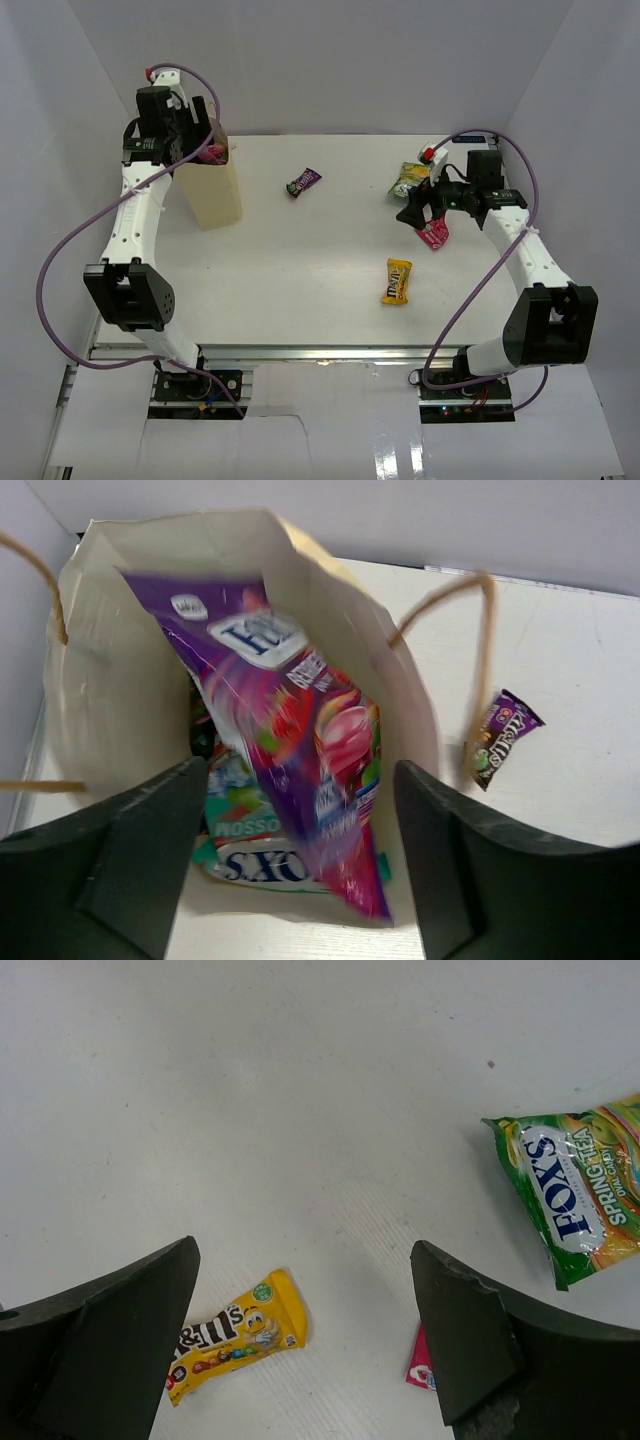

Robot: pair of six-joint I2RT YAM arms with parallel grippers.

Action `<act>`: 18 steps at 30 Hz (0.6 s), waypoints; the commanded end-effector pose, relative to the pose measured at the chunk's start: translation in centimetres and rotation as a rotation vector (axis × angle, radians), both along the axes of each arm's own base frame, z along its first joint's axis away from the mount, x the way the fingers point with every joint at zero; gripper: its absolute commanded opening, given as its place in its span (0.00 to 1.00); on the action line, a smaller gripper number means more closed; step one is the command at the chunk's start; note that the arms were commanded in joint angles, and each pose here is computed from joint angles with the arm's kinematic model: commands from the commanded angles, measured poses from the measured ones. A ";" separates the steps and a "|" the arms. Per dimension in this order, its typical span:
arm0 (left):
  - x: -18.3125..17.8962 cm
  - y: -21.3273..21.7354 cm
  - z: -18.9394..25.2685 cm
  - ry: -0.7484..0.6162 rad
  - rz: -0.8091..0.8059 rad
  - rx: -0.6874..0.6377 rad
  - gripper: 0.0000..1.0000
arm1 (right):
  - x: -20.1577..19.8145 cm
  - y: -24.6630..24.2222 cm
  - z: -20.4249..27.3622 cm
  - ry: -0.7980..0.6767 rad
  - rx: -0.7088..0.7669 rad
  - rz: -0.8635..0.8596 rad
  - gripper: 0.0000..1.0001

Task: Place the snacks into the paper bag

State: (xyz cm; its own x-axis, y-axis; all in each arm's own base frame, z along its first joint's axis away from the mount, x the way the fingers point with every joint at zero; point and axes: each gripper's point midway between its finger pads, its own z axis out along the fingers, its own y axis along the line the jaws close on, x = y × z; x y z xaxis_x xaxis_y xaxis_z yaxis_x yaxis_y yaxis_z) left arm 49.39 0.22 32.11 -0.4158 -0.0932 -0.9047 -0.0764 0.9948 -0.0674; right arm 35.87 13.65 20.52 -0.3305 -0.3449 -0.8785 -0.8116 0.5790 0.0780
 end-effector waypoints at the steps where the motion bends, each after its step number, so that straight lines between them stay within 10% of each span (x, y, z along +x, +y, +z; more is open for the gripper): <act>1: -0.9 2.5 4.3 -0.117 0.098 -0.018 0.90 | 0.6 -0.4 0.1 -0.011 -0.002 -0.007 0.92; 10: -6.4 -0.7 13.8 -0.337 -0.002 -0.196 0.98 | 8.9 -7.7 -3.8 0.212 -0.083 -0.687 0.95; 18: -16.3 -6.7 5.4 -0.269 -0.197 -0.520 0.98 | 15.1 -10.4 -6.3 0.327 0.054 -0.885 0.93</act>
